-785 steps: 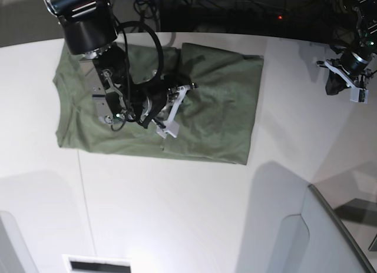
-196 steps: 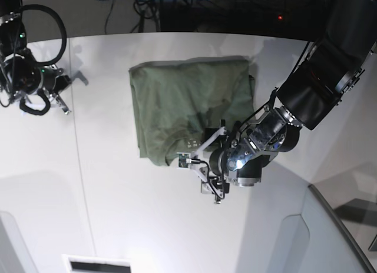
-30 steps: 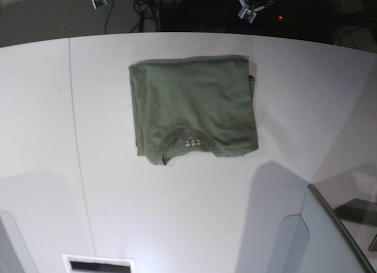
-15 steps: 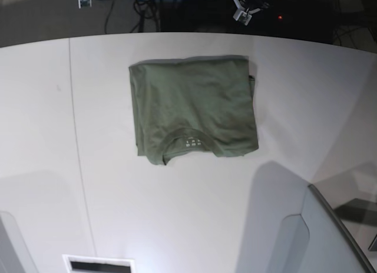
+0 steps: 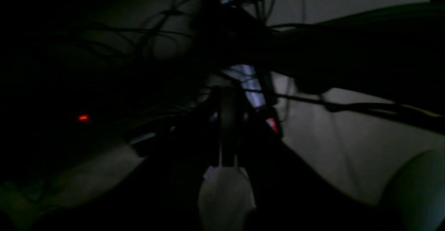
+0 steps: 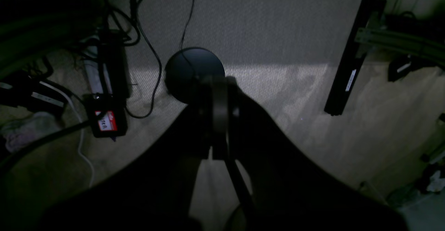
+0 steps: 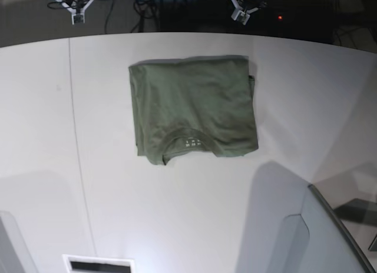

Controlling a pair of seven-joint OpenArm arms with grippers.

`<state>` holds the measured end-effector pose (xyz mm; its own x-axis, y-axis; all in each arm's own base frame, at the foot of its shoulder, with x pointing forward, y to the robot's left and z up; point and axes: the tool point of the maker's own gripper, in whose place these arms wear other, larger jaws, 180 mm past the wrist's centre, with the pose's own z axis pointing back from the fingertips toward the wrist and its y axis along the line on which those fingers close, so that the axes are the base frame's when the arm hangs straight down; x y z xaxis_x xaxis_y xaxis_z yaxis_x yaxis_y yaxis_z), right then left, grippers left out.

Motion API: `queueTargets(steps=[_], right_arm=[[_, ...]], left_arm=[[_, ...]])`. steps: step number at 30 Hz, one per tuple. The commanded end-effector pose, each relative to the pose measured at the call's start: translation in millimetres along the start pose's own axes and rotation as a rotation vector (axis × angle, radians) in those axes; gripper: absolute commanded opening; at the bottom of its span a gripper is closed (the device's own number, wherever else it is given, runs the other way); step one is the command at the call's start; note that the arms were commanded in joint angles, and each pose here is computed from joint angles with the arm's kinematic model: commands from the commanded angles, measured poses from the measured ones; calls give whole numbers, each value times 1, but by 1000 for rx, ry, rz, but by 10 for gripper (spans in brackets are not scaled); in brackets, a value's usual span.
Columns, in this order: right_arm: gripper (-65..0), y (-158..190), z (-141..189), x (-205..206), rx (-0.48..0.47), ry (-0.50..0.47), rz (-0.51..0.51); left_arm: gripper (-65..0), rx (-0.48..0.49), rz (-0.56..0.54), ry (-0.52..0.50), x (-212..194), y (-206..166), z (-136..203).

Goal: Layout the t-shirt on the table in an organized manner, then fold the t-shirt properly

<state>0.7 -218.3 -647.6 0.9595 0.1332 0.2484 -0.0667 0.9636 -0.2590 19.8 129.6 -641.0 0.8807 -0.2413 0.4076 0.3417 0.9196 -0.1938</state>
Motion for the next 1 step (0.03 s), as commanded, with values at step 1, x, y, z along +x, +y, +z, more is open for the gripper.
queueTargets(steps=[1], right_arm=[[-650, -5, 1, -4, -8, -1, 6]], left_arm=[[-650, -3, 3, -4, -2, -2, 1]])
